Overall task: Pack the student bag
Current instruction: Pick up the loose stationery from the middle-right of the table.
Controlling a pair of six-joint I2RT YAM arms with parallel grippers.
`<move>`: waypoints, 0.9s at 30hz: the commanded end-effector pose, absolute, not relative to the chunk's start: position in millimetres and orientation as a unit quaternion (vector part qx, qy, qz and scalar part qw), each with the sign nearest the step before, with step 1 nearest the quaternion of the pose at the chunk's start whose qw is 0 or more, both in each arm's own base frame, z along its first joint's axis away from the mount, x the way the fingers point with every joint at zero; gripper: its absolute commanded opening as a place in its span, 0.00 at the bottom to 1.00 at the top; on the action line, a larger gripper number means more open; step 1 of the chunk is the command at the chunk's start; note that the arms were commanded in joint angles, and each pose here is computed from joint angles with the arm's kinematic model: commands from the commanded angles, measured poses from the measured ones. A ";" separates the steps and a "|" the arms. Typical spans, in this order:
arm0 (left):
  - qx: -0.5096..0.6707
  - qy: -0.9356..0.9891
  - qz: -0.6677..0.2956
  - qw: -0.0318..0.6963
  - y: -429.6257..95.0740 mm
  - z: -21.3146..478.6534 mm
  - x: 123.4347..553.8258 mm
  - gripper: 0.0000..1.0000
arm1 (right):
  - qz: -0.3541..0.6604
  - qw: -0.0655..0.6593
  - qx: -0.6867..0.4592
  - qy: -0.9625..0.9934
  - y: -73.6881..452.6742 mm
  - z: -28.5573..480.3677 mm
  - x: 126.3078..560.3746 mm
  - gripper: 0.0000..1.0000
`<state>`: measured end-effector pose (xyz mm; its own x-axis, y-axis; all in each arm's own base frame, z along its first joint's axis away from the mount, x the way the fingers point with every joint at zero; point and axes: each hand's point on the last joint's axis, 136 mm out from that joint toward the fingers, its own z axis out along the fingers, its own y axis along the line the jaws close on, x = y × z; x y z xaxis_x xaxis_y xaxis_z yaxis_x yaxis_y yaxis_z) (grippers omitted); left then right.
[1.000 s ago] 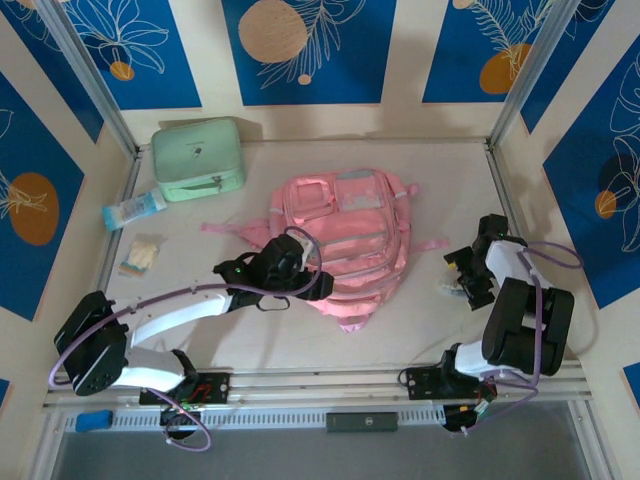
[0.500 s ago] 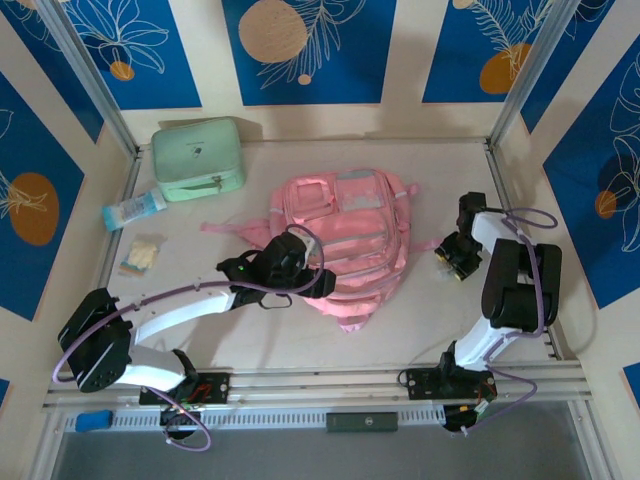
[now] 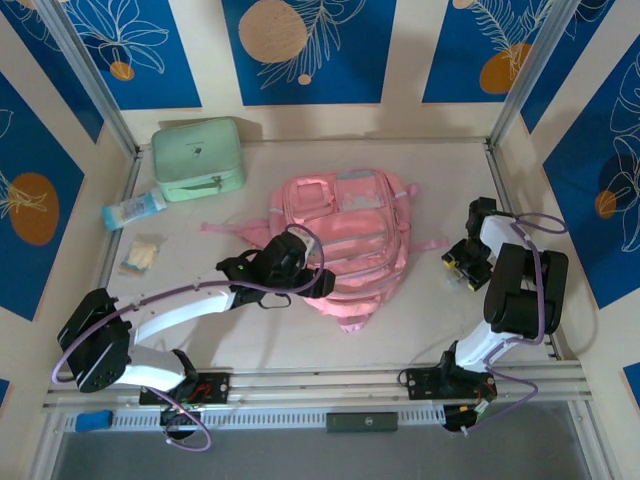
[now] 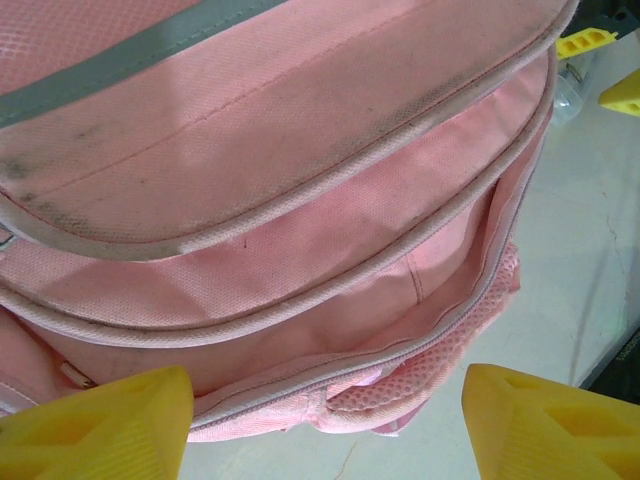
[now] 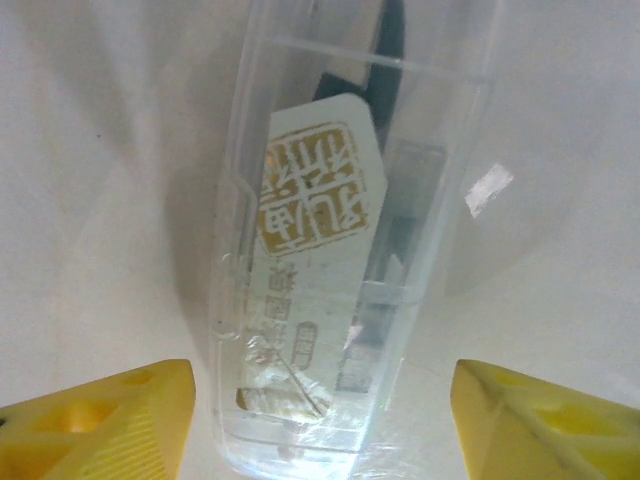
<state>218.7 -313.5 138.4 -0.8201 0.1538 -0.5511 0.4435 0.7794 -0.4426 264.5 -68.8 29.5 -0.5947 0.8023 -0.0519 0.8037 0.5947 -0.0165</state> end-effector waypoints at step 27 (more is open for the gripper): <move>0.151 0.903 -0.277 0.290 -297.6 166.4 225.8 0.75 | 0.025 0.025 0.372 0.927 -36.7 39.1 275.9 0.40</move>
<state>222.0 -305.2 155.6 -0.7992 0.1287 -0.5872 0.4420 0.7879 -0.4288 272.1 -47.0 23.8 -0.6840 0.7294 -0.0145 0.7290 0.6841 0.0229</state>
